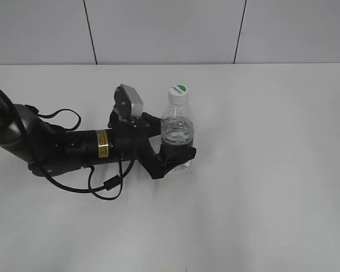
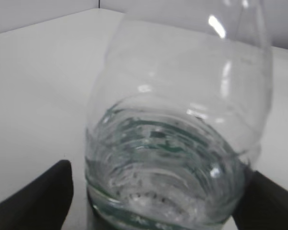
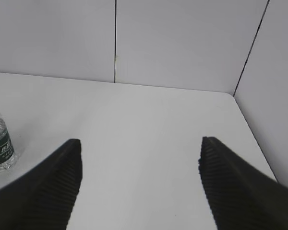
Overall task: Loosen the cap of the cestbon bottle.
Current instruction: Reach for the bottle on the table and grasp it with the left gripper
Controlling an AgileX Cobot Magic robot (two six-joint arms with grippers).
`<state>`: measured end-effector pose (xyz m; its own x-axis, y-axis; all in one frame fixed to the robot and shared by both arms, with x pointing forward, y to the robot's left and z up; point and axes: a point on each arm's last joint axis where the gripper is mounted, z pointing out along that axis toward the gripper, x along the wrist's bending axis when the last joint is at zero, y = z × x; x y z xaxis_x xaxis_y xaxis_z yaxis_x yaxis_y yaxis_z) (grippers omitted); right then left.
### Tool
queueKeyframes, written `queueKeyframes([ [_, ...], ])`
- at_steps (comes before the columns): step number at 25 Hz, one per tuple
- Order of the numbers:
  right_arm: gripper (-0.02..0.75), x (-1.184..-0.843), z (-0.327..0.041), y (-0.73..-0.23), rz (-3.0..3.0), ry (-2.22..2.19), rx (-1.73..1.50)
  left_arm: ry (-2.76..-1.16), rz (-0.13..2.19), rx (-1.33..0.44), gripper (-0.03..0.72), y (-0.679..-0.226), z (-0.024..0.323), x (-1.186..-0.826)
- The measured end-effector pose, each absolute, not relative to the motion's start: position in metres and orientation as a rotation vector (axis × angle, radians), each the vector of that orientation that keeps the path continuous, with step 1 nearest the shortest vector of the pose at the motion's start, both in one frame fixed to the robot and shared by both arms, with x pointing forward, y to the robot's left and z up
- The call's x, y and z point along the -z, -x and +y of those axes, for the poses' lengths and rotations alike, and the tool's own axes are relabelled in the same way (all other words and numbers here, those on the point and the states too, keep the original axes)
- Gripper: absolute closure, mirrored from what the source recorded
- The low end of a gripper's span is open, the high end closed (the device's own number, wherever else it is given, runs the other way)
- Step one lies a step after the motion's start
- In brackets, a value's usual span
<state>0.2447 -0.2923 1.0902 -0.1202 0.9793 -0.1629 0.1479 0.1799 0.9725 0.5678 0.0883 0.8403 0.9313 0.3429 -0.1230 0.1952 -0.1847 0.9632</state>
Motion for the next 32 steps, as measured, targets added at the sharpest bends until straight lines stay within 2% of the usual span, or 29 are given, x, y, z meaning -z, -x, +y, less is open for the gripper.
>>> queueKeyframes([
  [8, 0.155, -1.090, -0.292, -0.245, 1.482, -1.139, -1.077, -1.774, 0.444, -0.156, 0.117, -0.570, 0.088, -0.839],
  [10, 0.155, -1.090, -0.292, -0.245, 1.482, -1.139, -1.077, -1.775, 0.442, -0.155, 0.154, -0.570, 0.088, -0.839],
  [14, 0.155, -1.090, -0.292, -0.245, 1.482, -1.139, -1.077, -1.772, 0.436, -0.152, 0.276, -0.569, 0.087, -0.839],
  [21, 0.155, -1.091, -0.292, -0.254, 1.519, -1.171, -1.058, -1.777, 0.427, -0.148, 0.276, -0.568, 0.087, -0.839],
  [26, 0.158, -1.104, -0.289, -0.273, 1.583, -1.234, -1.055, -1.801, 0.373, -0.130, 0.276, -0.565, 0.086, -0.839],
  [32, 0.212, -1.126, -0.285, -0.308, 1.748, -1.370, -0.993, -1.807, 0.364, -0.129, 0.276, -0.565, 0.086, -0.839],
])
